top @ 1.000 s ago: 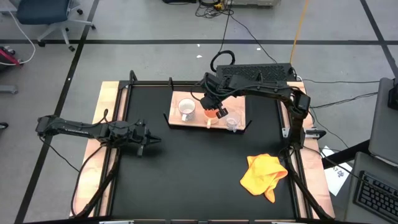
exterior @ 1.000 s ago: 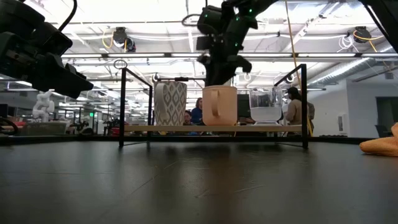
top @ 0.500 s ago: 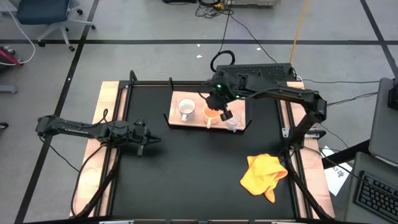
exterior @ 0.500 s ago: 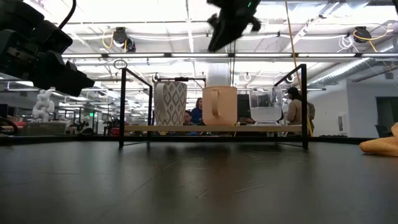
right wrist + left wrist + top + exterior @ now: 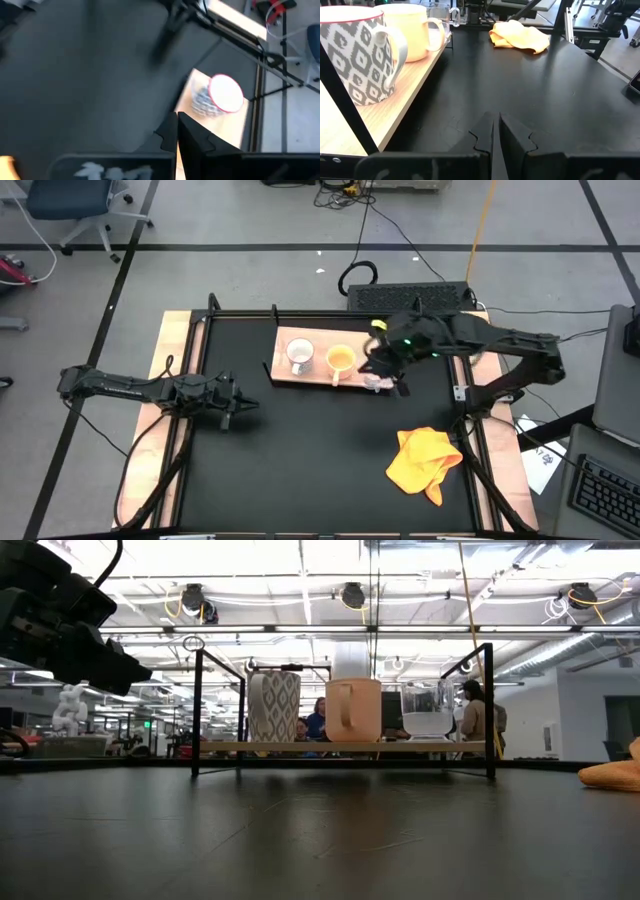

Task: Stack small to large cups/mugs on shelf
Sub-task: Return to Home Position

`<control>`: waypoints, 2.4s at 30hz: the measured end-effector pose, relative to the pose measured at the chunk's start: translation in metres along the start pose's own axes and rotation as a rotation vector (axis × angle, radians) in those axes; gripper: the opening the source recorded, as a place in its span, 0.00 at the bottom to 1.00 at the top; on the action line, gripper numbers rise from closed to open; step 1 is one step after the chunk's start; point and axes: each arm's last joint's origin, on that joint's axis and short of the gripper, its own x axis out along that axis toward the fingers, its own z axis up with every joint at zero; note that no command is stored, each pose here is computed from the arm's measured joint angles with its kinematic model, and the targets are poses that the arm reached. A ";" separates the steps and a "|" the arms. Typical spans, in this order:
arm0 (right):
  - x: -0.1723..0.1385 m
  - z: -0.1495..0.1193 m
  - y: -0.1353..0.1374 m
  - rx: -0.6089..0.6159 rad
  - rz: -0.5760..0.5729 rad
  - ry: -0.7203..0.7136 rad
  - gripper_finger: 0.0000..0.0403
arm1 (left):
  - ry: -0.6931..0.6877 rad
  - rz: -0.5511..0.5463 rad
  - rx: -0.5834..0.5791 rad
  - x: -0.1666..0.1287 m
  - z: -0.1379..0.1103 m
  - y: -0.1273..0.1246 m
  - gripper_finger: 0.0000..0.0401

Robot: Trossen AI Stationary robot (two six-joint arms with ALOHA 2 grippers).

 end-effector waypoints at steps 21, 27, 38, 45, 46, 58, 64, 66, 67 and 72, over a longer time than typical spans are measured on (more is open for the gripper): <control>-0.016 -0.115 0.071 0.174 -0.088 -0.268 0.00 | -0.037 -0.003 -0.016 0.000 0.004 0.000 0.08; -0.015 -0.143 0.084 0.259 -0.103 -0.357 0.00 | -0.055 -0.004 -0.017 0.000 0.005 0.000 0.08; -0.018 -0.178 0.102 0.392 -0.093 -0.433 0.00 | -0.114 -0.010 -0.010 -0.001 0.011 -0.001 0.08; -0.011 -0.198 0.114 0.471 0.000 -0.477 0.00 | -0.145 -0.023 0.014 -0.001 0.014 -0.001 0.08; -0.010 -0.201 0.115 0.482 0.000 -0.478 0.00 | -0.156 -0.024 0.016 -0.001 0.015 -0.001 0.08; 0.005 -0.221 0.124 0.533 -0.001 -0.602 0.00 | -0.205 -0.027 0.025 -0.002 0.020 -0.002 0.08; 0.019 -0.232 0.130 0.547 0.033 -0.604 0.00 | -0.205 -0.026 0.037 -0.002 0.020 -0.002 0.08; 0.021 -0.234 0.131 0.546 0.037 -0.598 0.00 | -0.205 -0.026 0.037 -0.002 0.020 -0.002 0.08; 0.022 -0.235 0.131 0.541 0.035 -0.595 0.00 | -0.204 -0.026 0.037 -0.002 0.020 -0.002 0.08; 0.024 -0.236 0.133 0.475 0.074 -0.634 0.00 | -0.191 -0.026 0.037 -0.002 0.018 -0.002 0.08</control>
